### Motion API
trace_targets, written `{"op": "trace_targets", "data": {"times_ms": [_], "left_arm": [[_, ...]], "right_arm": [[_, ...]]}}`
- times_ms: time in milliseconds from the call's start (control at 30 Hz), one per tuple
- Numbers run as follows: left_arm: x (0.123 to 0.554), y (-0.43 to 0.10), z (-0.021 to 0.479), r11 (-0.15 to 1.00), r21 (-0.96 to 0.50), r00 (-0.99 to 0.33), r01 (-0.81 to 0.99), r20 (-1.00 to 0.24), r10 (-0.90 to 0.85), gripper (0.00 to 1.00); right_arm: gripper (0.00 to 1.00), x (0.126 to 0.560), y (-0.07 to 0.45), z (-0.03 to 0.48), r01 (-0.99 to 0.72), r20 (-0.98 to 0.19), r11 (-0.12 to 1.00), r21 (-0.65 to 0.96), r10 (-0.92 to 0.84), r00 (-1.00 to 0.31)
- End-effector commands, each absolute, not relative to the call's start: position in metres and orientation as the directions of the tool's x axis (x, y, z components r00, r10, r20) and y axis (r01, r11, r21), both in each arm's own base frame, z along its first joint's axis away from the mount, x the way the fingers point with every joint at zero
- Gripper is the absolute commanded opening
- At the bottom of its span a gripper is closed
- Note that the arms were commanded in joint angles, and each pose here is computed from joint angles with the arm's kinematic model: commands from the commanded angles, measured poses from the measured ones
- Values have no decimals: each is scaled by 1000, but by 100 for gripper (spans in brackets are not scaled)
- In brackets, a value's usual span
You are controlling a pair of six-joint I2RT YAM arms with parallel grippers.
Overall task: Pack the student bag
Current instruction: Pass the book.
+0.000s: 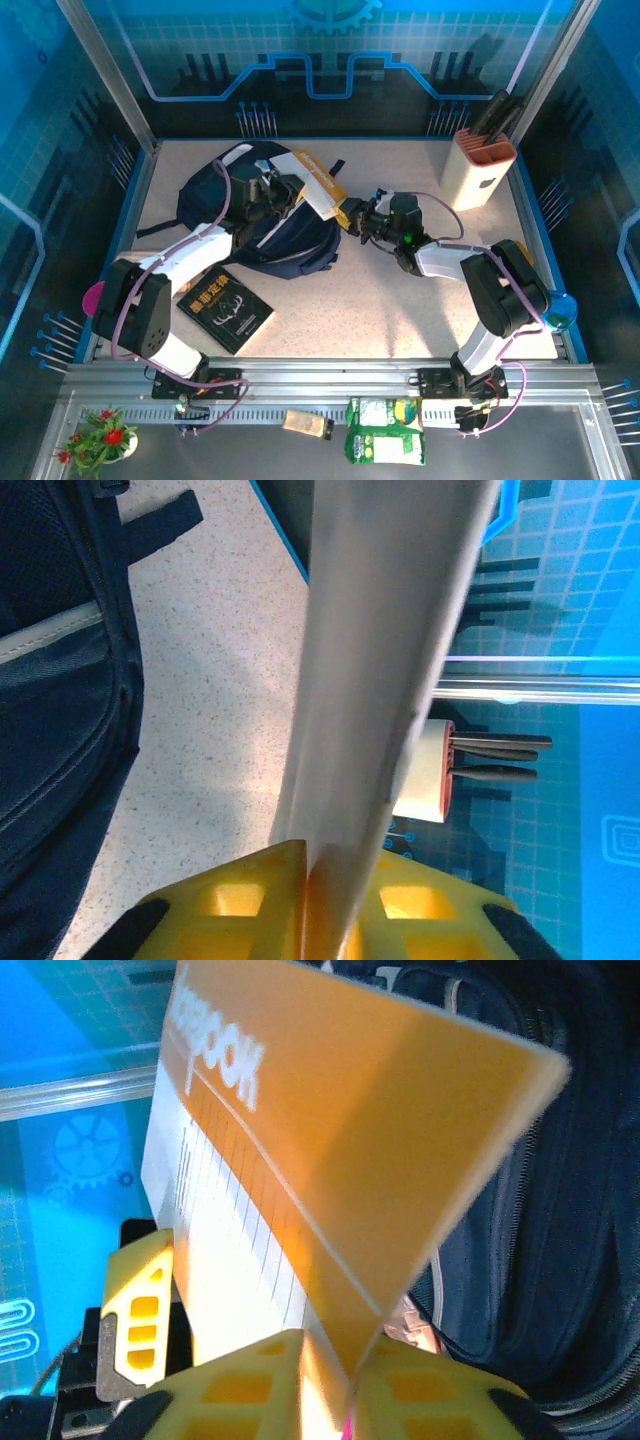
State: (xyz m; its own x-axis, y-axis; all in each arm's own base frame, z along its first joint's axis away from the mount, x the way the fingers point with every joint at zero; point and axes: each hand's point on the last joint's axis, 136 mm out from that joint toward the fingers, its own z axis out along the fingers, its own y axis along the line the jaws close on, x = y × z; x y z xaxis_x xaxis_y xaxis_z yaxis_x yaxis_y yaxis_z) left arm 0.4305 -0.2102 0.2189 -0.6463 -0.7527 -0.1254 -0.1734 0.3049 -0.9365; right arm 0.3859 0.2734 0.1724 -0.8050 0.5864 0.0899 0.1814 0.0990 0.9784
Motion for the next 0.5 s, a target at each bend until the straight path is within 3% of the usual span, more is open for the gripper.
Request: {"op": "trace_targets", "data": {"times_ms": [0, 133, 367, 467], "left_arm": [[426, -204, 217, 375, -913, -647, -160, -190, -739, 26], [416, -197, 208, 475, -868, -665, -146, -270, -697, 36], [400, -169, 188, 754, -648, -696, -106, -493, -522, 67], [395, -170, 184, 844, -536, -744, -8, -561, -363, 70]], "right_arm": [[11, 393, 263, 188, 119, 1, 152, 981, 612, -791], [0, 397, 243, 196, 65, -110, 241, 968, 644, -757], [0, 397, 196, 215, -23, -319, 420, 907, 649, -691], [0, 394, 169, 223, -45, -403, 495, 867, 646, -649]]}}
